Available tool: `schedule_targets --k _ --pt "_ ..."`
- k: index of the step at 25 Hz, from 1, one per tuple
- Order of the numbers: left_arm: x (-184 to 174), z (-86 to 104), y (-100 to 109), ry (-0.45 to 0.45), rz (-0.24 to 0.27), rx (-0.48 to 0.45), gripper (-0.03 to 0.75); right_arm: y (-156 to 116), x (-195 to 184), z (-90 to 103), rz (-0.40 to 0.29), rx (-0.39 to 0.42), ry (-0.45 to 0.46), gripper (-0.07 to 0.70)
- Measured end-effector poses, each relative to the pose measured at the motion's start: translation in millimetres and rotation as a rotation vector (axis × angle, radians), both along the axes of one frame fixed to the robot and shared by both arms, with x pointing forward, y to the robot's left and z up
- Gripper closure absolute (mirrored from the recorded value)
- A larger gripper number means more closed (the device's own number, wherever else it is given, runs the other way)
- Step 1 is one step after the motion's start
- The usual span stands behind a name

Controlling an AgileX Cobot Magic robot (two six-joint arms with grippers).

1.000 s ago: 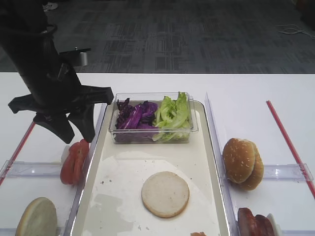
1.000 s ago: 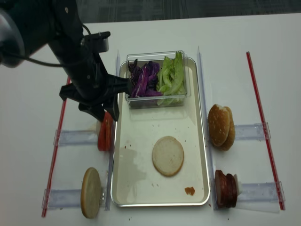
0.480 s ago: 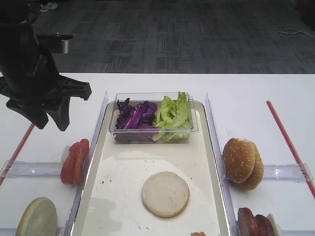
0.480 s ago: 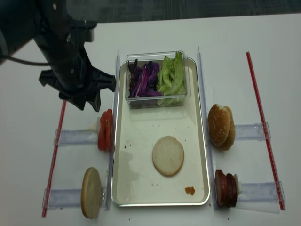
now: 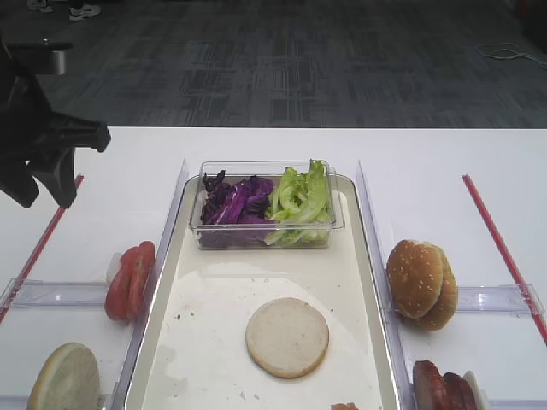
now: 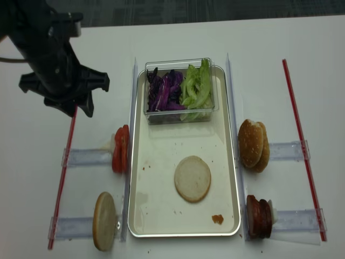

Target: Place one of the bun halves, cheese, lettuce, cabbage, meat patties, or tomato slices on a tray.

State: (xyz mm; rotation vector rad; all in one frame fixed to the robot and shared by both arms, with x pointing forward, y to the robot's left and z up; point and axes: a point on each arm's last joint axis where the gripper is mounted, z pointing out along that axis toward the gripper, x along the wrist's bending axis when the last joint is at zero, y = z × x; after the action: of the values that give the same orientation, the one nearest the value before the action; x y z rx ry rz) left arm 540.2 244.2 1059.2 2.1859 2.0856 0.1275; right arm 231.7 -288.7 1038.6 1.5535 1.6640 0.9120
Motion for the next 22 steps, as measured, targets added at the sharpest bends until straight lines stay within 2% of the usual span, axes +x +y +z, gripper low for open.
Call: schedule_targets --k 5,10,17,22 --pt "-4.1 10.9 17.8 -0.033 0.03 -0.001 0.419 0.0 0.0 0.0 0.0 0.0 0.0 0.43" --pt "-16.8 5.1 20.8 -0.007 0.028 0.004 0.419 0.0 0.0 0.0 0.0 0.0 0.0 0.43" --pt "-58.7 6.0 27.9 -0.012 0.024 0.023 0.42 0.0 0.0 0.0 0.0 0.0 0.0 0.43" --pt "-96.1 21.8 32.7 -0.092 0.032 0.011 0.42 0.0 0.0 0.0 0.0 0.0 0.0 0.43"
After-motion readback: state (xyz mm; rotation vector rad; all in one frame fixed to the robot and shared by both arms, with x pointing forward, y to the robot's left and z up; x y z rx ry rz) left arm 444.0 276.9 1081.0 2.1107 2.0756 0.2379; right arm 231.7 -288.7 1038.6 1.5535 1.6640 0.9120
